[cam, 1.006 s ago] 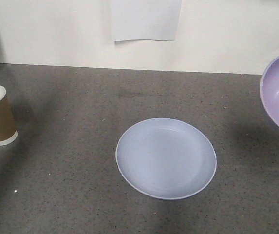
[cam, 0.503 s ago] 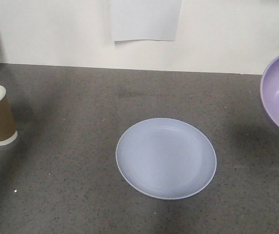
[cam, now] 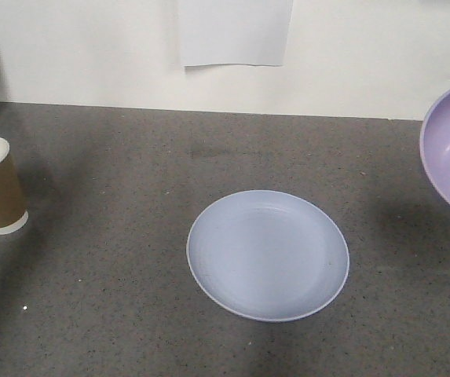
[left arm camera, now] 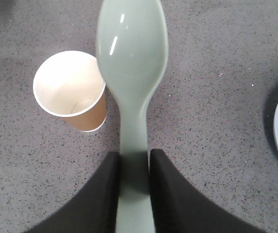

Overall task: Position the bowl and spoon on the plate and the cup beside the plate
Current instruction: 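Lower the lavender bowl onto the pale blue plate with the right gripper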

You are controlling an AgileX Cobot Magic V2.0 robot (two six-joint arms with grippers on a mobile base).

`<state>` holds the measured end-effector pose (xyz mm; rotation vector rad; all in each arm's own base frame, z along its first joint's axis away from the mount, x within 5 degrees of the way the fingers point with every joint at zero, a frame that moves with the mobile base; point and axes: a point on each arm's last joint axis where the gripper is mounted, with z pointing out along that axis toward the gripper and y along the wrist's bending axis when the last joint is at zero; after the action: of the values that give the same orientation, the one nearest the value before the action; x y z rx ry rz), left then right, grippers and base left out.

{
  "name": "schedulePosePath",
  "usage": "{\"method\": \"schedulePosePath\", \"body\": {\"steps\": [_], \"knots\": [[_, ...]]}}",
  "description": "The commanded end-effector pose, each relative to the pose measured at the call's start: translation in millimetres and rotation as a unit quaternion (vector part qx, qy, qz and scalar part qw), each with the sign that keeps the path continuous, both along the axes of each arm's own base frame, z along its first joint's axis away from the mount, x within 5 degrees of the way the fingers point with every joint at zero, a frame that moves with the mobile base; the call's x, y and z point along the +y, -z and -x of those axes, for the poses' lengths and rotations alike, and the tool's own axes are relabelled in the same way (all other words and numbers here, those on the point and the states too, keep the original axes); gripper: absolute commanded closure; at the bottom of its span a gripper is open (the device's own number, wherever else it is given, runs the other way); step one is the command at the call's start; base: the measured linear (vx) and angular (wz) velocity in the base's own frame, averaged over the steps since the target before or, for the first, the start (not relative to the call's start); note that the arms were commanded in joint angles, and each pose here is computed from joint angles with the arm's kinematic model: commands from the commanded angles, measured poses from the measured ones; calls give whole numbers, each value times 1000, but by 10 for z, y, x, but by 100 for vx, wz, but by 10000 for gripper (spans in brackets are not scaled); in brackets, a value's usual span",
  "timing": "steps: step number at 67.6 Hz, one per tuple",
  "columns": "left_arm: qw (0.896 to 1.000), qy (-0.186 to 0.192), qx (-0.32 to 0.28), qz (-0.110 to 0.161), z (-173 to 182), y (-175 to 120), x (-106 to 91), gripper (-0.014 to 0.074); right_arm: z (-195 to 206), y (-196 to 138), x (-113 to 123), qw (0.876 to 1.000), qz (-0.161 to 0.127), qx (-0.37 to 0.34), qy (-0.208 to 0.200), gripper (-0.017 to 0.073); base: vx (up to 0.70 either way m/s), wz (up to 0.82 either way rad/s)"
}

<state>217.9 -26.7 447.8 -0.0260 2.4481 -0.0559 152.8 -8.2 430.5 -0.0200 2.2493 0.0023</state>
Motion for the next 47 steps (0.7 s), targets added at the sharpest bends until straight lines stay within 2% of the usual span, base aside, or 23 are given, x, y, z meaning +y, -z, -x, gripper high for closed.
{"method": "schedulePosePath", "body": {"steps": [1, 17, 25, 39, 47], "knots": [[999, 4, -47, 6, 55, -144, -4, 600, 5, -147, -5, 999, 6, -51, 2, 566, 0, 0], [999, 4, -47, 6, 55, -144, -4, 600, 4, -147, -3, 999, 4, -52, 2, 566, 0, 0], [999, 4, -47, 6, 55, -144, -4, 600, -5, -136, 13, 999, -6, -46, -3, 566, 0, 0], [999, 4, -47, 6, 55, -144, -4, 600, -242, 6, 102, 997, -42, 3, -60, 564, 0, 0], [999, 4, -47, 6, 55, -143, -4, 600, -458, 127, 119, 995, -62, 32, -76, 564, 0, 0]]}}
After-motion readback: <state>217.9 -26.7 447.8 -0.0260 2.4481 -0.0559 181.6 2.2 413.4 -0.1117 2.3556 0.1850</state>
